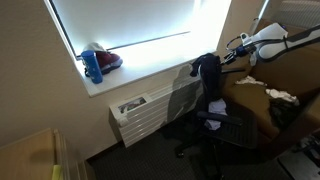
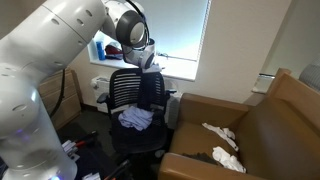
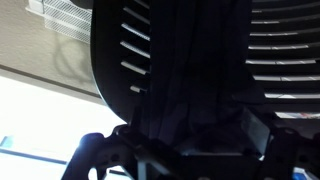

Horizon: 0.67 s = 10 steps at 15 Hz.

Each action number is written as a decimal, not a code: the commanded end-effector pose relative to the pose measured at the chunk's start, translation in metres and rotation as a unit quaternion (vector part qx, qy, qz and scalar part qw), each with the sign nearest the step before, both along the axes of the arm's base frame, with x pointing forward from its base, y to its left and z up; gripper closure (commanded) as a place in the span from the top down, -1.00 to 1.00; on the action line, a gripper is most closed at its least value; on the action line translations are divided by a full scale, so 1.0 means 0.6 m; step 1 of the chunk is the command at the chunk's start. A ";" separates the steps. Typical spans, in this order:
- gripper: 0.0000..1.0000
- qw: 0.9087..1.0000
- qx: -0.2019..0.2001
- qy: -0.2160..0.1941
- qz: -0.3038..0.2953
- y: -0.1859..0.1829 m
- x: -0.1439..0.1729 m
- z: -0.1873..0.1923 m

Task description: Move the black cloth from the backrest to the seat of the same chair

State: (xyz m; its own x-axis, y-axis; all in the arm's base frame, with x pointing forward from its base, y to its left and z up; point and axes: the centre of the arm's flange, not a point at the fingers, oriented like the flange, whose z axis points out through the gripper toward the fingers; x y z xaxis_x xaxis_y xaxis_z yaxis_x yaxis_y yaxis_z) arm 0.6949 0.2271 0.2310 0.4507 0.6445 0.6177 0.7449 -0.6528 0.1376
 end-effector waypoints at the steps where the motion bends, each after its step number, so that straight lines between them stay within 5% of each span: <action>1: 1.00 1.000 0.017 -0.001 0.018 -0.003 0.009 -0.003; 8: 1.00 1.000 0.010 0.014 -0.001 0.025 0.003 -0.010; 10: 1.00 0.998 0.030 0.026 0.039 0.048 0.029 -0.032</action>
State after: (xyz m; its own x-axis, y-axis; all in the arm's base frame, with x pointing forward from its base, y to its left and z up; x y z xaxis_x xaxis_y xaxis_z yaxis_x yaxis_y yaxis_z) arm 0.6999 0.2393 0.2207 0.4576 0.6268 0.6306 0.7612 -0.6427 0.0865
